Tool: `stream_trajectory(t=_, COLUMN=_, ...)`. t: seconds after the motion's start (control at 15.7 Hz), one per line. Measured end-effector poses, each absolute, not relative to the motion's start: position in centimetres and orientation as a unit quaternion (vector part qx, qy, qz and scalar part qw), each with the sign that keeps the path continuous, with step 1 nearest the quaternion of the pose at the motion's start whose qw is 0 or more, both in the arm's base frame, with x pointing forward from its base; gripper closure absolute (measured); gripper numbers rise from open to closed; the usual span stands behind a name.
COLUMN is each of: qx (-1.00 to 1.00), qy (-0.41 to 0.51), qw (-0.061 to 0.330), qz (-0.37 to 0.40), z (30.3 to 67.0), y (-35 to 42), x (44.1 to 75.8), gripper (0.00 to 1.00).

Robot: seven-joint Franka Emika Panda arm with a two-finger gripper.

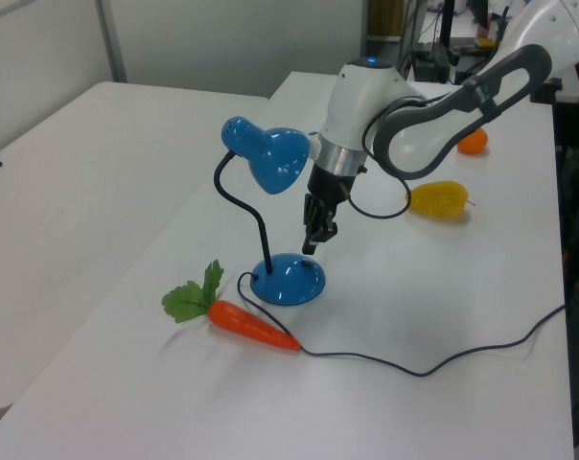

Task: Turn on desk lamp
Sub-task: 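Lower the gripper and press down on the switch on the lamp base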

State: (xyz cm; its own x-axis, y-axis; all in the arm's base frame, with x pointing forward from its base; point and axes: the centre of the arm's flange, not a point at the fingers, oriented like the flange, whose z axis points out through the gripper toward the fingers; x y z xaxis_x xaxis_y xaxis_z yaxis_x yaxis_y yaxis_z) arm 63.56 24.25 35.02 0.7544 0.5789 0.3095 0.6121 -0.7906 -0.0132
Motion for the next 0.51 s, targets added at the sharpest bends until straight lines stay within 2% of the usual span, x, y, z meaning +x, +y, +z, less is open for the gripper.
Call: stream_trajectory(t=0.51, qx=-0.934, qy=-0.322, qw=0.055, qz=-0.145, z=33.5, y=24.7, x=63.6, gripper=0.99)
